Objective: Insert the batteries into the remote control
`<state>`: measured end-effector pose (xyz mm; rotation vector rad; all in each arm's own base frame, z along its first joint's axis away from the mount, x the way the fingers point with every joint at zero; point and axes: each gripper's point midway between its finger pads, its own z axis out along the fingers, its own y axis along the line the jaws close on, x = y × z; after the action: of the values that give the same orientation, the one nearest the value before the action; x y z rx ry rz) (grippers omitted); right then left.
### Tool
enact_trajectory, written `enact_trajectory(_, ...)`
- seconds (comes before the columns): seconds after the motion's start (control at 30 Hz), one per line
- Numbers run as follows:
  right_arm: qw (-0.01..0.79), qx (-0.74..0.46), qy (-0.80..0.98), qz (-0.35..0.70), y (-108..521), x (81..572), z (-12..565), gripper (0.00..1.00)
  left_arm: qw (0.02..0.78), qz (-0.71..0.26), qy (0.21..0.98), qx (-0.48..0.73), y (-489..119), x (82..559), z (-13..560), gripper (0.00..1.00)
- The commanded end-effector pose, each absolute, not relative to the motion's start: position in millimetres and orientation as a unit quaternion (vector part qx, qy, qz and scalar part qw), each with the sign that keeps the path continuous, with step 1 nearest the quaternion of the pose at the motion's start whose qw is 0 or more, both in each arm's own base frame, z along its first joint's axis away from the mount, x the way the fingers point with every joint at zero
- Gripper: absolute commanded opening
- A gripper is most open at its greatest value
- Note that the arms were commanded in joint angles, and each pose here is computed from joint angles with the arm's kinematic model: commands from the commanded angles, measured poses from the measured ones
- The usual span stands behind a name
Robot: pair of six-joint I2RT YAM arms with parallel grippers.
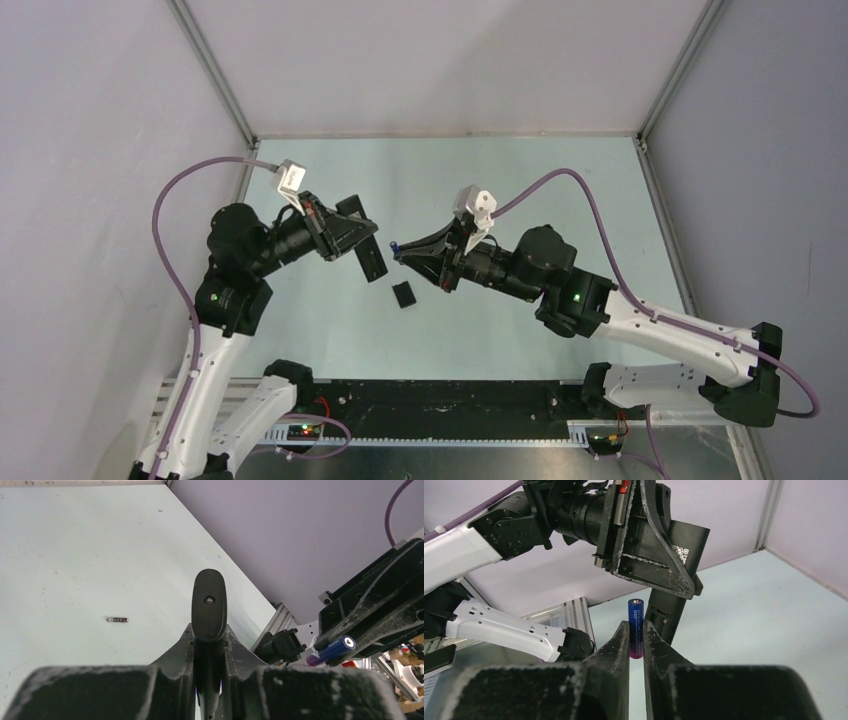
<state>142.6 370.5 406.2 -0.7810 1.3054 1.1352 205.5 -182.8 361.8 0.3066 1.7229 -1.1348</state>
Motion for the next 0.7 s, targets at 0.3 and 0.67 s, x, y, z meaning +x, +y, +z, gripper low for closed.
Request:
enact_trajectory(0.3, 0.647, -0.203, 0.59, 0.438, 353, 172, 427, 0.08, 0.514, -0.624, 0.584, 0.073, -199, 206, 422, 0.0)
enact_trajectory(0.67, 0.65, -0.204, 0.599, 0.42, 361, 168, 420, 0.1, 0.504, -0.649, 0.566, 0.07, -203, 206, 422, 0.0)
